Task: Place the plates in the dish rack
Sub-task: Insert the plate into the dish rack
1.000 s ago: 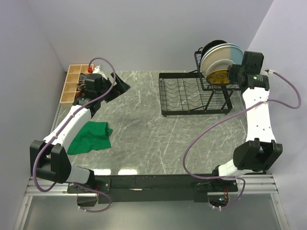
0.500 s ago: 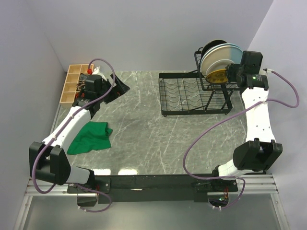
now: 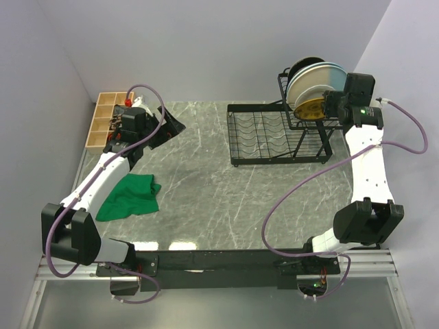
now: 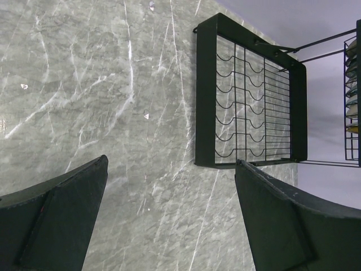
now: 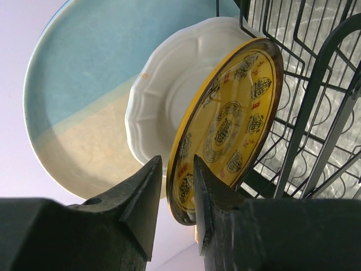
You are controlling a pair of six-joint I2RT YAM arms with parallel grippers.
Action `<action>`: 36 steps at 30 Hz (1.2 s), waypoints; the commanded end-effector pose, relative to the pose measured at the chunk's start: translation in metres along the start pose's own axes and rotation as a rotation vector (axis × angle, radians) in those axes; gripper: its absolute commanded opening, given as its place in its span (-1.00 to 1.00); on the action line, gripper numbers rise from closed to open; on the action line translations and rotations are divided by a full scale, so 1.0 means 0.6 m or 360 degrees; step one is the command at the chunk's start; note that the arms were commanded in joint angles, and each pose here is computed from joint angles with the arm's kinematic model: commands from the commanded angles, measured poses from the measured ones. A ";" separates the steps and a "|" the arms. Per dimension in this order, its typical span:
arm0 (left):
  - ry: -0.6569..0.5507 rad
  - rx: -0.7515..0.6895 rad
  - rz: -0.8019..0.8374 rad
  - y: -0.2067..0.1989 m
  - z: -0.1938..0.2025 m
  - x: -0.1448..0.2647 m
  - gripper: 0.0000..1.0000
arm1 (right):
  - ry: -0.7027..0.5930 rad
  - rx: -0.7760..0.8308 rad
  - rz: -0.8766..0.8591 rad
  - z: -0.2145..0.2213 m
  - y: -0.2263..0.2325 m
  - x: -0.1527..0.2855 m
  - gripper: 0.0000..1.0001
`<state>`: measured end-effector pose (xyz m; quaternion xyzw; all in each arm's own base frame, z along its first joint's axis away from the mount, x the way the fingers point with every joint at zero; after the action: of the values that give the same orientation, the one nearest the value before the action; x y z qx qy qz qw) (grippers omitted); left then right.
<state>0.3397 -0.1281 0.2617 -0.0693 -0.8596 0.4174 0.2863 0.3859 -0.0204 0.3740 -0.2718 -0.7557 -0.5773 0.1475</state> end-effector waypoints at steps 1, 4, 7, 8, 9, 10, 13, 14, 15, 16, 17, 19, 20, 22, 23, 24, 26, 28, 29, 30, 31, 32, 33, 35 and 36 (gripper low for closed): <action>-0.0082 0.0011 0.0068 -0.017 -0.015 0.015 0.99 | -0.0068 0.0002 -0.0038 -0.014 0.010 -0.011 -0.27; -0.0077 0.0011 0.0069 -0.018 -0.015 0.014 0.99 | -0.0094 -0.0004 -0.0059 -0.024 0.018 -0.013 -0.27; -0.0071 0.0009 0.0070 -0.019 -0.016 0.010 0.99 | -0.0111 -0.0001 -0.0071 -0.032 0.024 -0.013 -0.28; -0.0075 0.0008 0.0075 -0.020 -0.017 0.010 0.99 | -0.0118 0.0003 -0.0086 -0.034 0.029 -0.009 -0.28; -0.0076 0.0004 0.0081 -0.022 -0.018 0.009 0.99 | -0.0116 0.0008 -0.0089 -0.034 0.030 -0.008 -0.29; -0.0070 0.0005 0.0076 -0.021 -0.018 0.007 0.99 | -0.0126 0.0021 -0.0093 -0.035 0.031 -0.007 -0.32; -0.0064 0.0003 0.0081 -0.021 -0.017 0.004 0.99 | -0.0149 0.0033 -0.0110 -0.040 0.035 -0.004 -0.39; -0.0068 0.0000 0.0081 -0.021 -0.018 0.003 0.99 | -0.0157 0.0039 -0.0110 -0.041 0.035 -0.005 -0.40; -0.0063 0.0000 0.0082 -0.021 -0.018 0.003 0.99 | -0.0161 0.0041 -0.0106 -0.042 0.034 -0.005 -0.41; -0.0059 0.0001 0.0082 -0.021 -0.017 0.002 0.99 | -0.0164 0.0043 -0.0115 -0.042 0.037 -0.002 -0.44; -0.0061 -0.0002 0.0083 -0.022 -0.018 0.002 0.99 | -0.0172 0.0047 -0.0115 -0.043 0.036 -0.002 -0.44; -0.0059 -0.0002 0.0085 -0.021 -0.018 0.000 0.99 | -0.0180 0.0057 -0.0107 -0.044 0.035 -0.004 -0.44; -0.0056 -0.0002 0.0081 -0.020 -0.017 -0.001 0.99 | -0.0182 0.0062 -0.0104 -0.044 0.034 -0.004 -0.44; -0.0054 0.0001 0.0079 -0.019 -0.016 -0.001 0.99 | -0.0180 0.0061 -0.0097 -0.043 0.032 -0.005 -0.44; -0.0056 0.0001 0.0081 -0.019 -0.016 -0.001 0.99 | -0.0179 0.0059 -0.0100 -0.043 0.034 -0.004 -0.44; -0.0058 -0.0001 0.0080 -0.018 -0.016 0.000 0.99 | -0.0184 0.0060 -0.0094 -0.043 0.033 -0.005 -0.44; -0.0055 0.0002 0.0076 -0.016 -0.014 0.000 0.99 | -0.0194 0.0060 -0.0093 -0.045 0.033 -0.004 -0.43; -0.0058 -0.0001 0.0076 -0.017 -0.015 0.001 0.99 | -0.0189 0.0061 -0.0094 -0.044 0.033 -0.005 -0.43; -0.0061 -0.0002 0.0080 -0.019 -0.016 0.002 0.99 | -0.0186 0.0058 -0.0100 -0.044 0.034 -0.004 -0.43; -0.0060 -0.0006 0.0078 -0.018 -0.016 0.002 0.99 | -0.0185 0.0057 -0.0106 -0.044 0.035 -0.002 -0.43; -0.0065 -0.0007 0.0080 -0.020 -0.017 0.003 0.99 | -0.0177 0.0056 -0.0098 -0.043 0.031 -0.003 -0.42; -0.0063 -0.0011 0.0078 -0.019 -0.017 0.003 0.99 | -0.0178 0.0061 -0.0100 -0.043 0.031 -0.003 -0.42; -0.0063 -0.0014 0.0078 -0.020 -0.017 0.003 0.99 | -0.0177 0.0058 -0.0106 -0.043 0.032 -0.002 -0.42; -0.0064 -0.0018 0.0071 -0.020 -0.018 0.004 0.99 | -0.0180 0.0060 -0.0105 -0.042 0.030 -0.004 -0.42; -0.0066 -0.0018 0.0073 -0.021 -0.019 0.005 0.99 | -0.0179 0.0059 -0.0110 -0.042 0.031 -0.003 -0.42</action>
<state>0.3411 -0.1288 0.2614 -0.0688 -0.8578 0.4217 0.2856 0.3980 -0.0363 0.3710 -0.2859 -0.7724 -0.5513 0.1333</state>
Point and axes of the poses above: each gripper's point midway between its finger pads, its own x axis back along the fingers, its own y axis along the line the jaws close on, z = x × y, the point moved 7 cm from there along x, back along the fingers, and after that the axes turned 11 degrees about x, right-handed, at the moved point
